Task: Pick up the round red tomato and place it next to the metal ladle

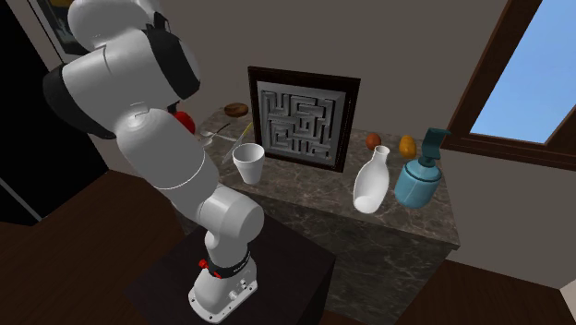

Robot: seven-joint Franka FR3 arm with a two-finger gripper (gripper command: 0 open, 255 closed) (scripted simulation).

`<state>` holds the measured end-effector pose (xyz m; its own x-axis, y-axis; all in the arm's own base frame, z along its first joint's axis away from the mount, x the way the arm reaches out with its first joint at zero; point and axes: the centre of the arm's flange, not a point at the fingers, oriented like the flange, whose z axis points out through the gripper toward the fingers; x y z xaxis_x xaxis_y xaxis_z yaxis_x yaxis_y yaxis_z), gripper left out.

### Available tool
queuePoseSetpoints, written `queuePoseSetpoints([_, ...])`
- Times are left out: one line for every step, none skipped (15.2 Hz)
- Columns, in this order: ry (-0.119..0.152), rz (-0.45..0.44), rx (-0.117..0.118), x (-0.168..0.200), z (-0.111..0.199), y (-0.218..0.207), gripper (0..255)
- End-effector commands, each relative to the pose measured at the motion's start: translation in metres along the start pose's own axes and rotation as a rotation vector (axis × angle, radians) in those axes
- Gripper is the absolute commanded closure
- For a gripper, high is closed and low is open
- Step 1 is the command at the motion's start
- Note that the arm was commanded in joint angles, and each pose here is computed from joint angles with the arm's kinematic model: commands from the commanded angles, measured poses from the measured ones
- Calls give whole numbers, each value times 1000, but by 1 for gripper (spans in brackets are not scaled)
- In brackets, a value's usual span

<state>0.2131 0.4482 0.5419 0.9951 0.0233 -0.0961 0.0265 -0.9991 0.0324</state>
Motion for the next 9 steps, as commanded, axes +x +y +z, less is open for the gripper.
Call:
queuePoseSetpoints([1,0,0,1,11,-1,255])
queuePoseSetpoints([1,0,0,1,16,-1,255])
queuePoseSetpoints([1,0,0,2,21,-1,255])
queuePoseSetpoints([1,0,0,2,27,-1,255])
queuePoseSetpoints([1,0,0,3,32,-1,255])
queuePoseSetpoints([1,0,0,3,37,-1,255])
queuePoseSetpoints([1,0,0,4,42,-2,255])
queuePoseSetpoints([1,0,0,4,48,-2,255])
queuePoseSetpoints([1,0,0,5,53,-2,255])
